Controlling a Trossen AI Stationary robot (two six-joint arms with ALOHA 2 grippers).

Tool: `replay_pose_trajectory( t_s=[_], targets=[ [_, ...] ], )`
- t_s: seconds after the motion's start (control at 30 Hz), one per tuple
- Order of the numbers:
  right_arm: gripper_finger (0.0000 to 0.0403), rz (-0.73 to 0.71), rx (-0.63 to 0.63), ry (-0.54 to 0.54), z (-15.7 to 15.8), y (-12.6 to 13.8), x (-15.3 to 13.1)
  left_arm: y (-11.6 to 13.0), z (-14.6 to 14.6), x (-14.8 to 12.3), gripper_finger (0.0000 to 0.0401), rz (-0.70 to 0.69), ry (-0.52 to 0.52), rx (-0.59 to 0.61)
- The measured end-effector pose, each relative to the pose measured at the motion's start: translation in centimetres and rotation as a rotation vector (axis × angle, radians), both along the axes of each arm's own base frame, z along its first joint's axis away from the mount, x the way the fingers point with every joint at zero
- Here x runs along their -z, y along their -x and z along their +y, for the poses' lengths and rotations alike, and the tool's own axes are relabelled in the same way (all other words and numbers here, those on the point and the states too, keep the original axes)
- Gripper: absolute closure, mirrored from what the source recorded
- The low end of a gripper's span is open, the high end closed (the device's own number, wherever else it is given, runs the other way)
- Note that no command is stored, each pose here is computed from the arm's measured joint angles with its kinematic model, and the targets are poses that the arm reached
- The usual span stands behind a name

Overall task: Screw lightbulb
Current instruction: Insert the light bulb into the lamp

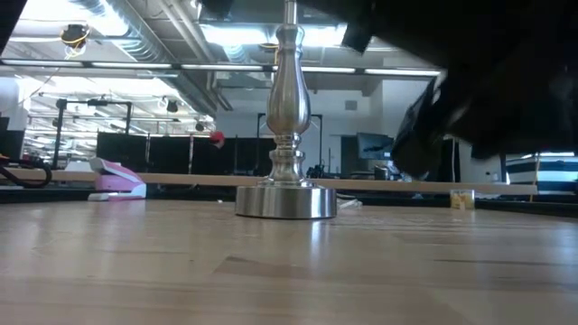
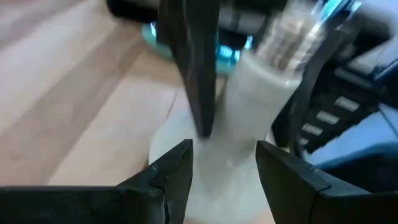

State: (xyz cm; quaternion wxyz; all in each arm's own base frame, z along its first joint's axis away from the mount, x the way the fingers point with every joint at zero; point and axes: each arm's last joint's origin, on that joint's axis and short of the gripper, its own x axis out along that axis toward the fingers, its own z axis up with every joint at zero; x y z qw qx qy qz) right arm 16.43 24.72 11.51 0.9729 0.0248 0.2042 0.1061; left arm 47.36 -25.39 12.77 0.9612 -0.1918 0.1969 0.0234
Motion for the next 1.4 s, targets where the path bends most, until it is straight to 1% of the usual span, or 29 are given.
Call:
replay_pose_trajectory(
  t_s=[0.1, 0.17, 0.23, 0.33, 0.4, 0.43, 0.5, 0.57, 0.63, 0.67, 0.7, 0.77, 0.83, 0.9, 0.97, 1.07, 1.2, 1.27, 1.4],
  targets=[
    [0.019, 0.0, 0.013, 0.013, -0.1, -0.1, 0.1, 0.0, 0.1, 0.2, 0.0235, 0.017, -0.007, -0.002],
    [0.021, -0.012, 0.033, 0.023, -0.2, -0.1, 0.0, 0.0, 0.2, 0.2, 0.0235, 0.016, -0.007, -0.002],
    [0.024, -0.018, 0.024, 0.041, -0.2, -0.1, 0.0, 0.0, 0.2, 0.2, 0.0235, 0.021, -0.008, 0.0],
    [0.0246, -0.017, 0.001, 0.064, -0.1, -0.1, 0.0, 0.3, 0.4, -0.9, 0.0235, 0.054, -0.025, 0.016],
    [0.0246, -0.014, -0.024, 0.075, -0.1, 0.0, -0.2, 0.7, 0.7, -2.6, 0.0235, 0.092, -0.085, 0.024],
    [0.0246, -0.009, -0.052, 0.078, -0.2, 0.0, -0.5, 0.9, 0.9, -3.9, 0.0235, 0.104, -0.124, 0.039],
    [0.0246, -0.011, -0.091, 0.112, -0.4, 0.2, -1.4, 1.5, 1.3, -6.2, 0.0235, 0.143, -0.234, 0.081],
    [0.0246, -0.013, -0.098, 0.137, -0.7, 0.4, -3.1, 2.4, 1.6, -8.8, 0.0235, 0.168, -0.346, 0.125],
    [0.0246, 0.004, -0.087, 0.161, -1.1, 0.3, -5.0, 3.1, 2.0, -11.4, 0.0235, 0.173, -0.435, 0.13],
    [0.0246, 0.015, -0.078, 0.176, -1.3, 0.2, -6.0, 3.6, 2.0, -12.7, 0.0235, 0.172, -0.46, 0.131],
    [0.0246, 0.021, -0.061, 0.188, -1.5, 0.0, -7.0, 4.0, 2.3, -13.9, 0.0235, 0.164, -0.463, 0.124],
    [0.0246, 0.014, -0.027, 0.193, -1.6, -0.5, -9.4, 4.8, 2.8, -16.2, 0.0235, 0.126, -0.406, 0.097],
    [0.0246, 0.004, -0.008, 0.216, -1.6, -1.3, -11.4, 5.3, 3.1, -17.8, 0.0235, 0.09, -0.356, 0.075],
    [0.0246, 0.009, 0.027, 0.247, -1.7, -2.1, -12.5, 5.5, 3.9, -18.9, 0.0235, 0.076, -0.312, 0.046],
    [0.0246, 0.008, 0.055, 0.245, -1.8, -3.0, -13.0, 5.6, 4.8, -19.8, 0.0235, 0.068, -0.245, 0.002],
    [0.0246, 0.019, 0.088, 0.265, -2.0, -3.9, -12.5, 5.4, 5.5, -20.2, 0.0235, 0.058, -0.156, -0.024],
    [0.0246, 0.072, 0.117, 0.33, -2.3, -4.8, -10.8, 5.1, 5.8, -19.4, 0.0235, 0.102, -0.068, -0.015],
    [0.0246, 0.091, 0.128, 0.33, -2.5, -5.3, -10.3, 5.2, 5.9, -19.2, 0.0235, 0.132, -0.03, -0.039],
    [0.0246, 0.123, 0.162, 0.313, -3.0, -5.6, -10.0, 5.1, 5.9, -18.8, 0.0235, 0.146, 0.047, -0.086]
  ],
)
